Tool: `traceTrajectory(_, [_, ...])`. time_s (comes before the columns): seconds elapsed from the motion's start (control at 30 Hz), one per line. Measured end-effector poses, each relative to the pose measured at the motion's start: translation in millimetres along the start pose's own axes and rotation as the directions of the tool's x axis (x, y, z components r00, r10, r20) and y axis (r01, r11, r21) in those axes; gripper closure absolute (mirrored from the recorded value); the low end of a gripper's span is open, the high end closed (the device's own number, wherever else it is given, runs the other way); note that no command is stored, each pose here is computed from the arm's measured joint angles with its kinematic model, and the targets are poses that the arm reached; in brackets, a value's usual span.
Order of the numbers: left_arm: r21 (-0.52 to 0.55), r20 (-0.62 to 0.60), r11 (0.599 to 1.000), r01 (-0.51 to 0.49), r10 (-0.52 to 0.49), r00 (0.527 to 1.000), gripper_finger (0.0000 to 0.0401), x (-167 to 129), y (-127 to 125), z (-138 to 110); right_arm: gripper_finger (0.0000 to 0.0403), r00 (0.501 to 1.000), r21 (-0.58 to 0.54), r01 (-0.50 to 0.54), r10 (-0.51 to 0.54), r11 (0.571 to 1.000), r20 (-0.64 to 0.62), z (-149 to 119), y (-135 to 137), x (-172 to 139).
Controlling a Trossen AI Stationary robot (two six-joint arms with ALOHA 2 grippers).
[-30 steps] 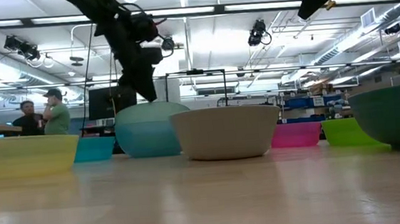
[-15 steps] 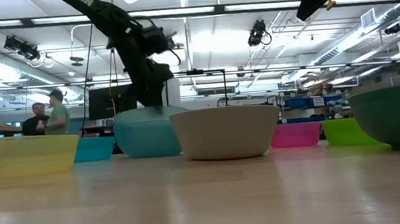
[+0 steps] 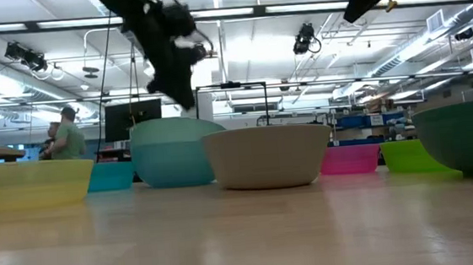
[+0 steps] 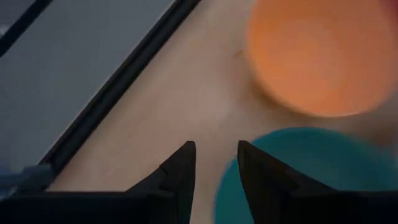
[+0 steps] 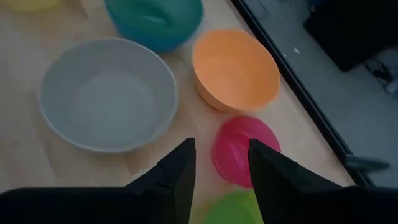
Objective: Nest bowls inside each other
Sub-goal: Stack the orange bowl on top of the dark green bowl
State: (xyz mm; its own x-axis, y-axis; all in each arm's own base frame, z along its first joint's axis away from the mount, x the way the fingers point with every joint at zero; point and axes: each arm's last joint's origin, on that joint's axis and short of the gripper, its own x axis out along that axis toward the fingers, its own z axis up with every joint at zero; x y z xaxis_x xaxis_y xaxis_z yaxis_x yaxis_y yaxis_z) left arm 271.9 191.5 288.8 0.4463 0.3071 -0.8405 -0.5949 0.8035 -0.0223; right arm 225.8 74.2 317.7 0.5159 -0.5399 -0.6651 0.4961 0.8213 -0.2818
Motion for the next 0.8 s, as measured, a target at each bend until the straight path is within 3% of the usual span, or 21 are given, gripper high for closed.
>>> traceTrajectory(0.23, [0.084, 0.141, 0.970, 0.226, -0.236, 0.961, 0.0273, -86, -34, -6, 0.0268, 0.986, 0.034, -0.136, 0.132, 0.990, 0.100, 13, 10, 26])
traceTrajectory(0.37, [0.112, 0.150, 0.956, 0.269, -0.284, 0.947, 0.0273, -120, -59, -25, 0.0268, 0.971, 0.078, -0.194, 0.181, 0.978, 0.154, 18, 9, 46])
traceTrajectory(0.57, [0.121, 0.129, 0.945, 0.302, -0.317, 0.940, 0.0273, -140, -99, -51, 0.0268, 0.974, 0.168, -0.141, 0.106, 0.976, 0.198, 30, -14, 71])
traceTrajectory(0.8, [0.114, 0.091, 0.942, 0.317, -0.328, 0.940, 0.0273, -155, -135, -76, 0.0269, 0.953, 0.184, -0.258, 0.218, 0.949, 0.209, 45, -54, 109])
